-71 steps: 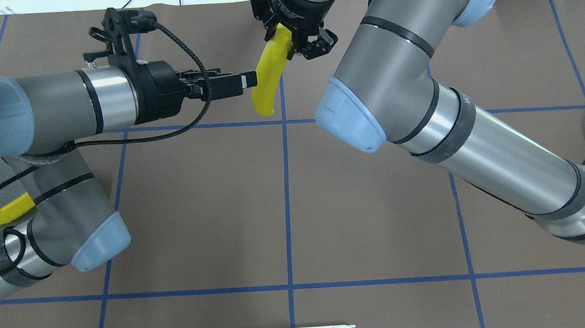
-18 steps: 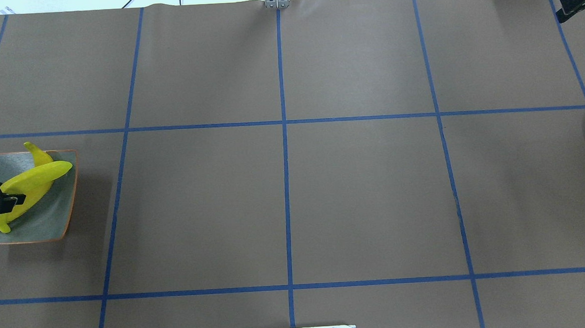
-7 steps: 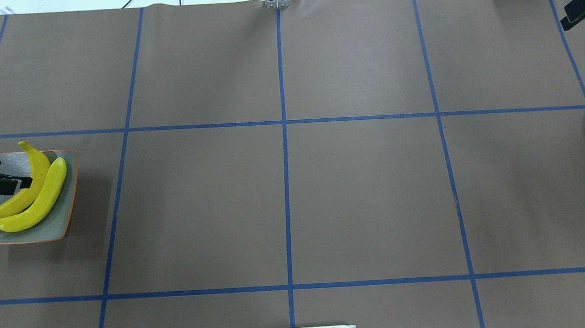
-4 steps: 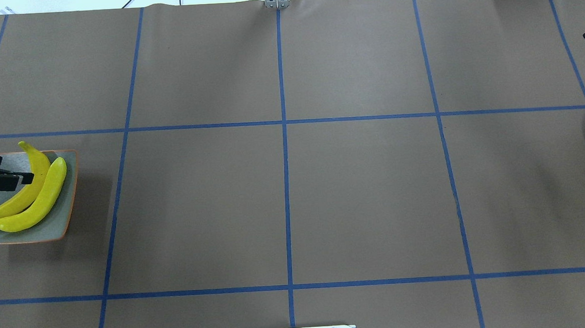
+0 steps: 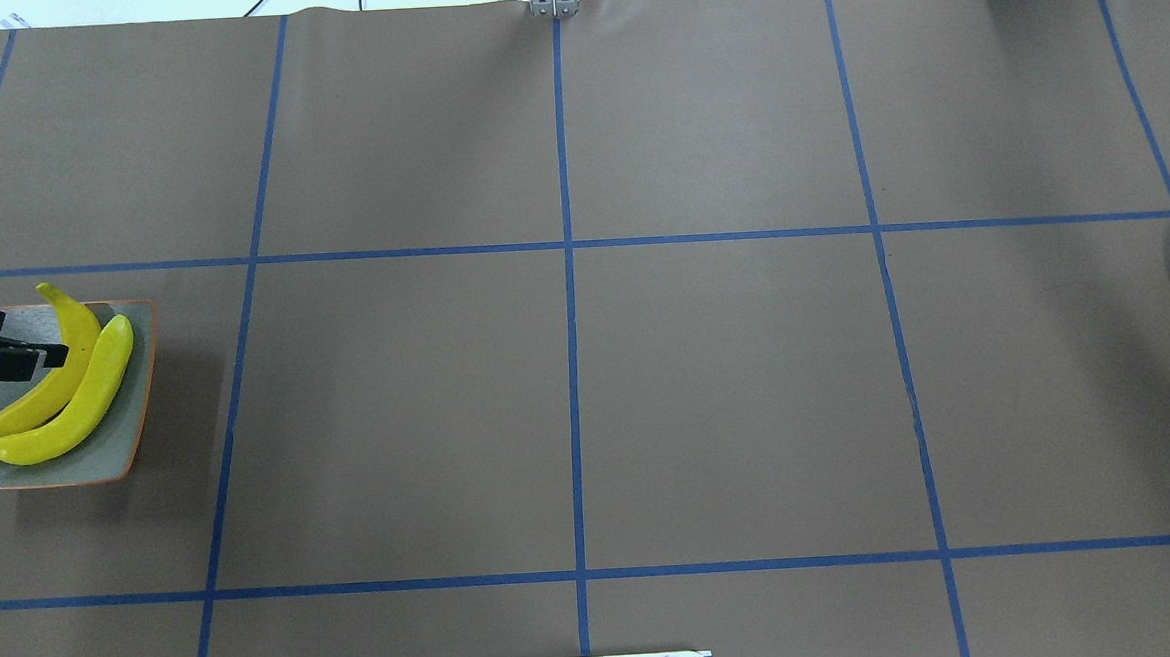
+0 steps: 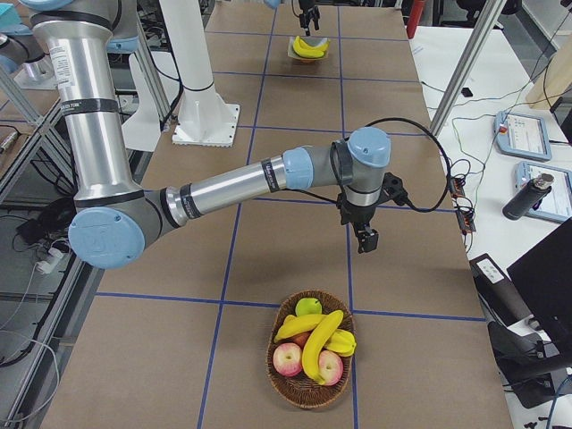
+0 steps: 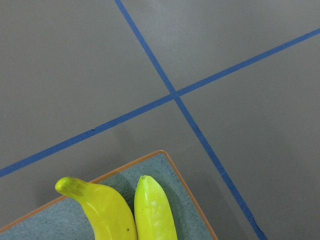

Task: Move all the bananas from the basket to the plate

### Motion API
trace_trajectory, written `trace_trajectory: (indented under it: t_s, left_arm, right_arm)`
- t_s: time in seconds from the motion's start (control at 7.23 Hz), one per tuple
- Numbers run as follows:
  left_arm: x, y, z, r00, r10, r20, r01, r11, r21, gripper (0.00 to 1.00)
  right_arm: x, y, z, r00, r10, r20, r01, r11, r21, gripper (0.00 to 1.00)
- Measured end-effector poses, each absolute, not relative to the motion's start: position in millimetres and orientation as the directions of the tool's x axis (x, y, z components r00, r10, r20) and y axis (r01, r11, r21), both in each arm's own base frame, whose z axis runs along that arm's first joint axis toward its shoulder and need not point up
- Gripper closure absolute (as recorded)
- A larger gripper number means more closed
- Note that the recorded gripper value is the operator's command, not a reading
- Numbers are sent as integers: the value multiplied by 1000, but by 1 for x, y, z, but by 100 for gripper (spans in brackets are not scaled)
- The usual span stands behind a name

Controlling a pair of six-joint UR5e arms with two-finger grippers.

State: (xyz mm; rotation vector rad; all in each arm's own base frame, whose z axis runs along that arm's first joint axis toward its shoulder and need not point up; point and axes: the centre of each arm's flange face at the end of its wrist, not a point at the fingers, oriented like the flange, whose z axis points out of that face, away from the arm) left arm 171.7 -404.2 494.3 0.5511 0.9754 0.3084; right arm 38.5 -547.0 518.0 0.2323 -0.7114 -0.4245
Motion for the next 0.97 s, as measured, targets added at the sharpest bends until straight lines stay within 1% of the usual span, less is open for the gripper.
trace_trajectory:
  t_s: [0.28,0.69,0.97]
  left_arm:
    - [171,-404,494,533,484,-694,-1,821,571,0]
    - [169,-404,495,536,482,-693,1,820,572,0]
    - [169,-403,496,537,482,-693,1,821,571,0]
  right_arm:
    - [45,-548,571,628,-526,573,351,849,394,0]
    - [47,-540,672,576,-580,575,356,812,462,0]
    - [50,-524,703,553,-614,564,389,788,477,0]
